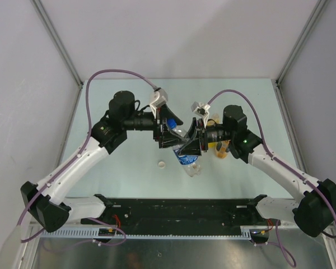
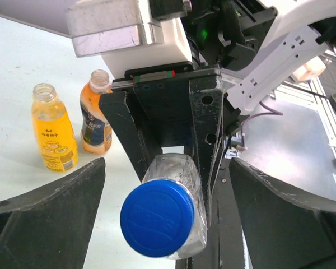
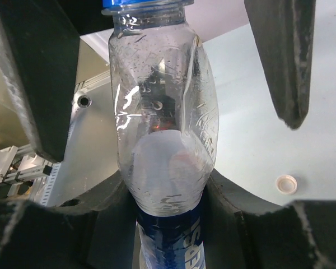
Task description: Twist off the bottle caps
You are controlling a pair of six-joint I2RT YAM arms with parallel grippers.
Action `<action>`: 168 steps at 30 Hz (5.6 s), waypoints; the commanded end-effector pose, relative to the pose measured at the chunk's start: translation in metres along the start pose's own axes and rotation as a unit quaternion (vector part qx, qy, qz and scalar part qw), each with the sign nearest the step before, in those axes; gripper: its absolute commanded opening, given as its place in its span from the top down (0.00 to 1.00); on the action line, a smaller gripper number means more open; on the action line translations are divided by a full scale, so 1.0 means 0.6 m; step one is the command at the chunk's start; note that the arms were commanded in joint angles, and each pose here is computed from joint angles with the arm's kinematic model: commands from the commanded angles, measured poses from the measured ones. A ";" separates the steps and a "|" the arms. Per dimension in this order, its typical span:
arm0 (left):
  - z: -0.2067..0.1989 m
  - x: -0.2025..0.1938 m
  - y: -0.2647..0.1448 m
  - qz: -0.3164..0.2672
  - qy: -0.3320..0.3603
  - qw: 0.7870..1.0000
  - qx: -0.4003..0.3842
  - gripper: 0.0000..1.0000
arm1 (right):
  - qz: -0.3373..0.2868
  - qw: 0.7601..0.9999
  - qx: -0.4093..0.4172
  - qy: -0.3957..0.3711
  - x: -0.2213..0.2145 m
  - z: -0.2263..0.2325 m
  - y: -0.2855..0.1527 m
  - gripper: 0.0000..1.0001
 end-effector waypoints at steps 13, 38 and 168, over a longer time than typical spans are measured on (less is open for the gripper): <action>-0.008 0.112 -0.107 -0.160 0.098 0.961 0.202 0.01 | -0.067 0.991 -0.118 0.001 0.073 -0.049 -0.028 0.67; -0.055 0.055 0.008 -0.109 0.051 0.990 -0.068 0.00 | -0.249 0.942 -0.225 -0.025 0.221 0.021 -0.135 0.65; 0.163 -0.213 0.023 0.152 0.167 0.816 0.532 0.73 | -0.196 0.905 -0.373 0.063 0.140 -0.106 -0.134 1.00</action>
Point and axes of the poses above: each gripper's point midway between its finger pads, its own y axis out along the fingers, its own z axis along the line the jaws close on, x = y × z, the point moved 2 cm from there along -y, back along the fingers, and after that the axes turned 8 degrees about -y, right-handed, at the moved point
